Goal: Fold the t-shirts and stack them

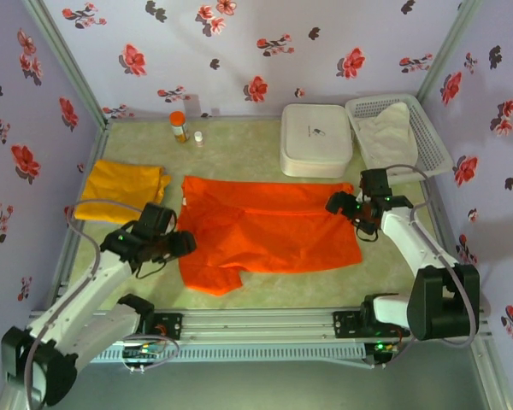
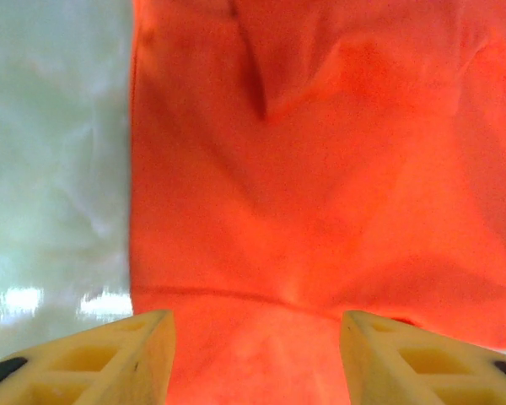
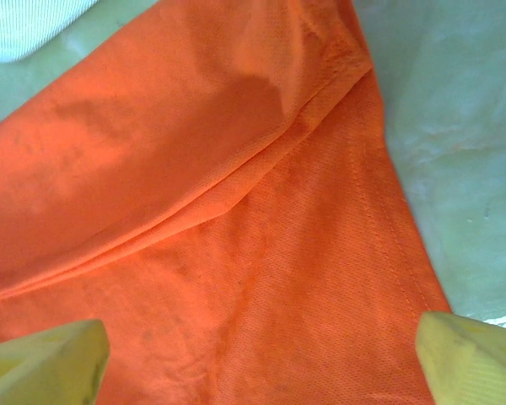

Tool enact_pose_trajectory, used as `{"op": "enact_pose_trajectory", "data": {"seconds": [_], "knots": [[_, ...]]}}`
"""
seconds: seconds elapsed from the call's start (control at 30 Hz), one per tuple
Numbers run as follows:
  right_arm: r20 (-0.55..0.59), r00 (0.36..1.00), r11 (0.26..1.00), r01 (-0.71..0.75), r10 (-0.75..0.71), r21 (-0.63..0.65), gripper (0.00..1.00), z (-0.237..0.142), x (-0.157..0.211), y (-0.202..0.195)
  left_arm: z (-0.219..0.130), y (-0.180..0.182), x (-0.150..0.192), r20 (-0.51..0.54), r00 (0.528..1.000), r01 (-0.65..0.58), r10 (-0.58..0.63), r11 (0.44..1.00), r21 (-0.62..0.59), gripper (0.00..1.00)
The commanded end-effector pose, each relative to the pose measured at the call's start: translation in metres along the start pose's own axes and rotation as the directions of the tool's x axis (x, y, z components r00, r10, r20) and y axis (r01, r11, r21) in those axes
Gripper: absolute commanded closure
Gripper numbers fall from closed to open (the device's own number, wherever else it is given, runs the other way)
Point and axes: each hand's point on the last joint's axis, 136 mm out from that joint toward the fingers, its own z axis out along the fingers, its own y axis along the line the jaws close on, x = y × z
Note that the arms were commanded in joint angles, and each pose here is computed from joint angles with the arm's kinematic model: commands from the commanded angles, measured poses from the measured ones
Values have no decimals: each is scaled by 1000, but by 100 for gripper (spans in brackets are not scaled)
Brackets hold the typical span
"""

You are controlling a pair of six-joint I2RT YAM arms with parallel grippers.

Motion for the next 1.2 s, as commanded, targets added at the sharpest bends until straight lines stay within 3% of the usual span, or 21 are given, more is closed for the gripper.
{"op": "enact_pose_trajectory", "data": {"seconds": [0.0, 0.37, 0.47, 0.8, 1.17], "knots": [[37, 997, 993, -77, 74, 85, 10, -1, 4, -22, 4, 23, 40, -90, 989, 113, -119, 991, -68, 49], [9, 994, 985, -107, 106, 137, 17, -6, 20, -37, 37, 29, 84, -142, 959, 236, -246, 968, -87, 53], [2, 994, 970, -107, 110, 218, 19, -17, 32, -55, 42, 25, 86, -151, 959, 230, -241, 969, -90, 53], [-33, 965, 946, -248, 261, 208, 31, -16, 93, -83, 56, 19, 90, -149, 966, 193, -210, 974, -117, 57], [-55, 946, 931, -302, 319, 205, 47, 12, 103, -89, 52, 24, 81, -86, 973, 205, -216, 972, -117, 72]]}}
